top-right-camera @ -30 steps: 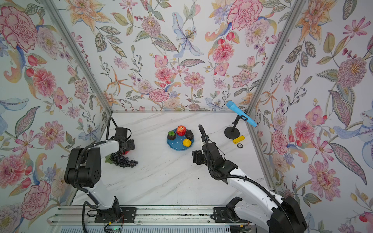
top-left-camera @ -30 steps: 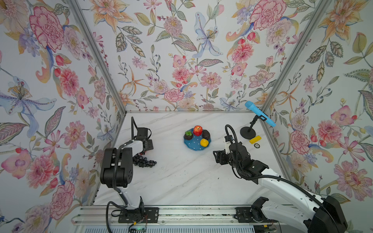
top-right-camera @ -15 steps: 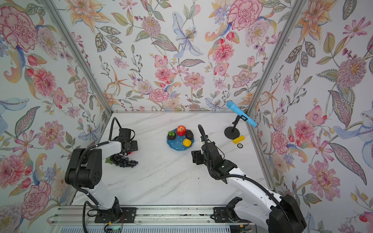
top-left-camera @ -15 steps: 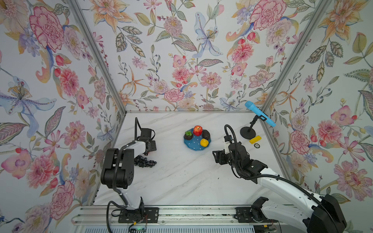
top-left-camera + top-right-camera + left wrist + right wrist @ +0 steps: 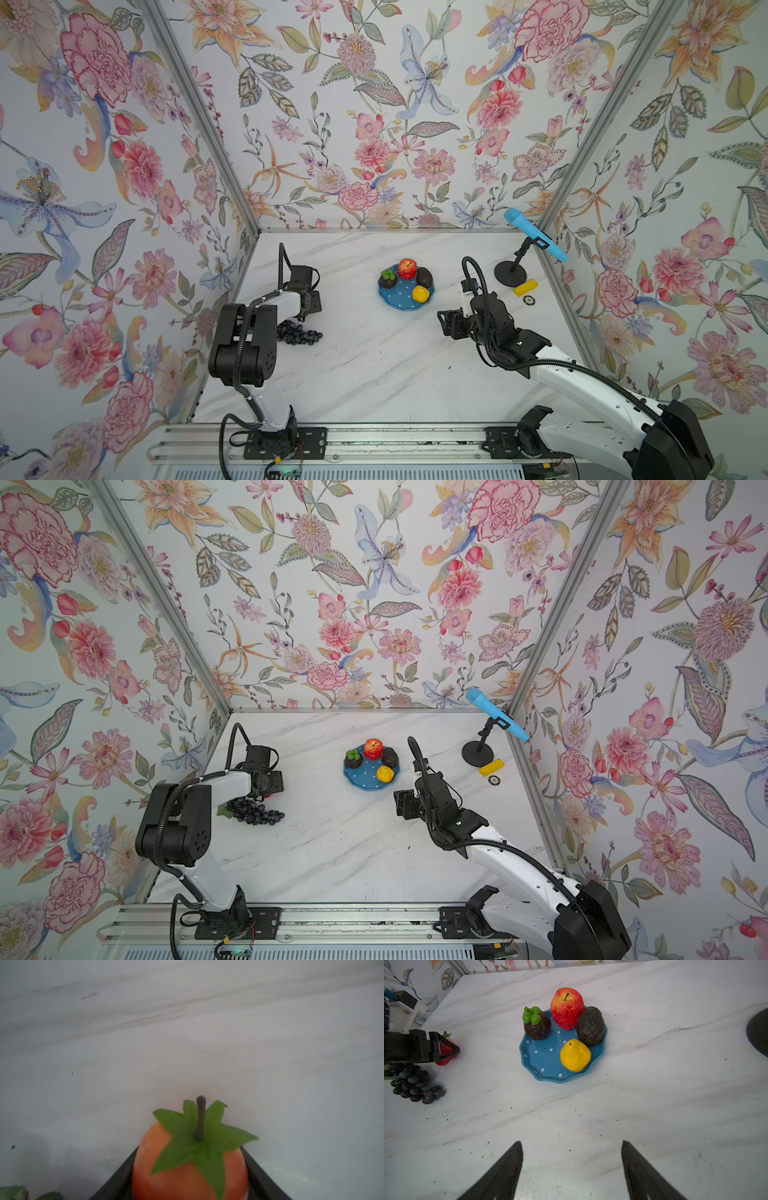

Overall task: Arrange fruit in a fruit bowl
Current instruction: Pick up the fruit from the middle-left of the table.

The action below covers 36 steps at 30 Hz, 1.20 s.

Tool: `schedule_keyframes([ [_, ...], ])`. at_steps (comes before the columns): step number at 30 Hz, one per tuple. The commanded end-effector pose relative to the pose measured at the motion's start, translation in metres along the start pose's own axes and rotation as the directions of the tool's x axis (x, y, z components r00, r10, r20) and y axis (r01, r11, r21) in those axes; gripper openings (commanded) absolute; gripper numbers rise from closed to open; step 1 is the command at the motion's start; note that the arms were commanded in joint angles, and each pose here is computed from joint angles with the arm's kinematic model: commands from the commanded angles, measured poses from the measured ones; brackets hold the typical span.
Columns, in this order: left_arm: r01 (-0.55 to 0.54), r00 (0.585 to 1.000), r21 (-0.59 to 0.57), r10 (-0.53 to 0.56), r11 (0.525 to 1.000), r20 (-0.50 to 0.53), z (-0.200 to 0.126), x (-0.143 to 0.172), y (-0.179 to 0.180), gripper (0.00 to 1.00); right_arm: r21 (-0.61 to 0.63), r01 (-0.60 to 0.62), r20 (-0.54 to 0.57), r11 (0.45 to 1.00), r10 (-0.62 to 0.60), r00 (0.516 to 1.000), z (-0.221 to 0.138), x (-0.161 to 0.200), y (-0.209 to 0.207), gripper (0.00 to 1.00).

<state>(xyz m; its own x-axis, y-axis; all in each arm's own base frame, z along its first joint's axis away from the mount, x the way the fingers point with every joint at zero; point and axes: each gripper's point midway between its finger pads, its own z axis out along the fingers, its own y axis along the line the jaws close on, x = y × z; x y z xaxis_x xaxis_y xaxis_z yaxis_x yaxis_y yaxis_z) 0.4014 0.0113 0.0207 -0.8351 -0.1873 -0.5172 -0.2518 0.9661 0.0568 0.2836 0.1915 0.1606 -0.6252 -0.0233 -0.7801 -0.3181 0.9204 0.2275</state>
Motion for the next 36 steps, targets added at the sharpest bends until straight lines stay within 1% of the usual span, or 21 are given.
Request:
schedule_keyframes([
  [1,0.000,1.000,0.012,0.000,1.000,-0.026,0.007,0.012,-0.004,0.65,-0.007,-0.020,0.025,1.000,0.021,0.999,-0.007,-0.009,0.002,0.75],
  [4,0.002,1.000,0.021,-0.002,1.000,-0.020,0.006,0.011,-0.005,0.60,0.001,-0.028,0.035,1.000,0.028,0.999,-0.009,-0.008,-0.001,0.76],
  [6,0.008,1.000,0.030,-0.008,1.000,-0.013,0.004,0.010,-0.006,0.60,0.004,-0.030,0.037,1.000,0.030,0.999,-0.009,-0.008,-0.002,0.76],
  [12,0.029,0.998,0.095,-0.035,0.995,0.057,-0.009,0.003,-0.015,0.57,0.004,-0.040,0.035,0.999,0.040,0.999,-0.009,-0.008,-0.002,0.76],
  [17,0.007,0.992,0.153,-0.026,0.988,0.123,-0.023,0.001,-0.027,0.55,-0.002,-0.059,0.032,0.998,0.059,0.998,-0.008,-0.009,0.000,0.76],
  [21,-0.044,0.979,0.226,-0.003,0.973,0.203,-0.042,-0.002,-0.047,0.52,-0.012,-0.072,0.024,0.997,0.073,0.997,-0.006,-0.011,0.003,0.76],
  [23,-0.073,0.968,0.231,0.013,0.970,0.251,-0.056,-0.005,-0.056,0.51,-0.014,-0.081,0.019,0.997,0.081,0.997,-0.005,-0.011,0.004,0.76],
  [26,-0.138,0.950,0.273,0.049,0.952,0.309,-0.073,-0.004,-0.078,0.51,-0.024,-0.099,0.016,0.995,0.100,0.995,-0.004,-0.012,0.006,0.76],
  [29,-0.224,0.930,0.361,0.088,0.905,0.356,-0.092,-0.002,-0.110,0.50,-0.036,-0.110,0.015,0.993,0.111,0.994,-0.002,-0.013,0.009,0.76],
  [32,-0.363,0.889,0.426,0.170,0.829,0.425,-0.115,0.006,-0.151,0.50,-0.035,-0.126,0.025,0.991,0.127,0.992,-0.001,-0.016,0.009,0.76],
  [33,-0.410,0.868,0.450,0.189,0.793,0.459,-0.124,0.011,-0.164,0.50,-0.041,-0.129,0.028,0.991,0.130,0.991,-0.001,-0.018,0.010,0.76],
  [35,-0.499,0.822,0.505,0.200,0.704,0.533,-0.146,0.020,-0.190,0.51,-0.059,-0.137,0.027,0.989,0.139,0.990,0.000,-0.021,0.015,0.76],
  [36,-0.545,0.794,0.528,0.199,0.652,0.574,-0.159,0.027,-0.202,0.51,-0.071,-0.142,0.025,0.987,0.144,0.989,0.000,-0.022,0.018,0.76],
])
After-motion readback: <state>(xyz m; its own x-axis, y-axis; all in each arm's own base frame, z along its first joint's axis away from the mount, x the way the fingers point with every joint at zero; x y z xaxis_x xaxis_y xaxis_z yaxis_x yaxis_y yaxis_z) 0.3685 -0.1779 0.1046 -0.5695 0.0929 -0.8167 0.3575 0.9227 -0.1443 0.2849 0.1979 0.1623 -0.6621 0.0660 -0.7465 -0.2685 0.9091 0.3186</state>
